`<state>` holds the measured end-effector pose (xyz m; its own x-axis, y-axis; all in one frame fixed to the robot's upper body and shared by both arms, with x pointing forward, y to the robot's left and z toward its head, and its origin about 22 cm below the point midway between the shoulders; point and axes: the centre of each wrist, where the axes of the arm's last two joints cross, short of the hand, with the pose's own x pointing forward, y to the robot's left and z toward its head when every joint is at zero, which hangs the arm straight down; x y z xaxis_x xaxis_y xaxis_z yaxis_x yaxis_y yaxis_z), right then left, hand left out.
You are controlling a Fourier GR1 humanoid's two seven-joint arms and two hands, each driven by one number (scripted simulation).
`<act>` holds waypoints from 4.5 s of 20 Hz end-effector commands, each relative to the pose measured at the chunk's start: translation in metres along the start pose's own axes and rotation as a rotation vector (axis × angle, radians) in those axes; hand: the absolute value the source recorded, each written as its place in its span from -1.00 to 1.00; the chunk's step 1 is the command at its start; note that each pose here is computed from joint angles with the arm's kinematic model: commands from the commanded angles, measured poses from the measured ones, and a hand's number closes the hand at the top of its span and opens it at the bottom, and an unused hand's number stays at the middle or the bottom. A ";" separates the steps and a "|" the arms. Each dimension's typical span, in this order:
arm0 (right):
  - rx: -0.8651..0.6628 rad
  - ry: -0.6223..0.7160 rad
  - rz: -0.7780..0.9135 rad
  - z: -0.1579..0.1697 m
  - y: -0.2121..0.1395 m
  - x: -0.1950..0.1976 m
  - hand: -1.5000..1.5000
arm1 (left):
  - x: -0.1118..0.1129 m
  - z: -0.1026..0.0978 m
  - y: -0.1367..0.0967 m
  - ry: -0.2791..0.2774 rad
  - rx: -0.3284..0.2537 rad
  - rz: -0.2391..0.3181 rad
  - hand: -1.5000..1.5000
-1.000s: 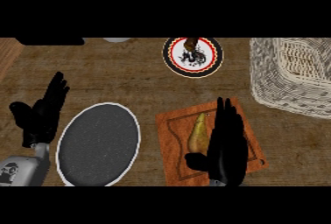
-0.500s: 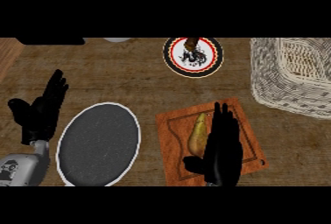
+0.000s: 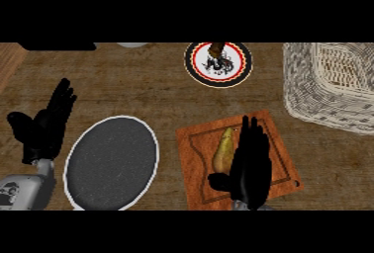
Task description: Pick the pear from the cutting board and place it in the basket
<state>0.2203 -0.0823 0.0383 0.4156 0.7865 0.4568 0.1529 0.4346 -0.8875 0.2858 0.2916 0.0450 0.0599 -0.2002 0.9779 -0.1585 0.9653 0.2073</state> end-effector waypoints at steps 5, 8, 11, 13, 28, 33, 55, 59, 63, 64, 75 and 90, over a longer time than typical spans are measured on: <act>-0.008 0.146 0.008 -0.015 0.023 -0.008 -1.00 | 0.000 0.001 -0.011 -0.012 0.003 0.001 0.00; 0.009 0.147 0.005 -0.027 0.020 -0.006 -1.00 | -0.016 -0.010 -0.001 0.007 0.015 0.015 0.00; 0.006 0.155 0.019 -0.029 0.015 -0.003 -1.00 | -0.003 -0.006 -0.005 0.007 0.008 0.013 0.00; 0.016 0.158 0.022 -0.034 0.026 -0.020 -1.00 | 0.000 0.013 0.005 0.015 -0.011 0.005 0.00; 0.206 0.109 0.105 -0.039 0.062 -0.031 1.00 | -0.015 0.000 -0.002 -0.003 -0.006 -0.011 0.00; 0.211 0.078 0.044 -0.035 0.069 -0.036 1.00 | -0.012 -0.004 -0.006 0.002 -0.006 0.000 0.00; 0.566 -0.718 -0.511 -0.017 0.020 -0.139 1.00 | 0.005 0.000 0.010 0.006 0.021 -0.013 0.00; 0.483 -0.775 -0.648 -0.032 -0.032 -0.132 1.00 | -0.012 0.008 -0.002 0.011 0.020 0.021 0.00; 0.404 -0.760 -0.636 -0.016 -0.073 -0.123 1.00 | -0.005 0.012 0.009 0.011 0.010 0.005 0.00; 0.390 -0.754 -0.624 -0.029 -0.090 -0.119 1.00 | 0.006 0.006 0.008 0.016 0.010 0.010 0.00; 0.235 -0.610 -0.775 -0.062 -0.178 -0.062 1.00 | 0.010 -0.003 0.005 -0.022 0.006 -0.002 0.00; 0.032 -0.499 -0.544 -0.182 -0.219 -0.013 1.00 | 0.006 0.008 0.000 -0.028 -0.003 -0.006 0.00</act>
<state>0.3173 -0.2502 0.2066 -0.1937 0.4973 0.8457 0.1640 0.8663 -0.4718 0.2845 0.2887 0.0484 0.0566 -0.2001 0.9781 -0.1544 0.9662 0.2066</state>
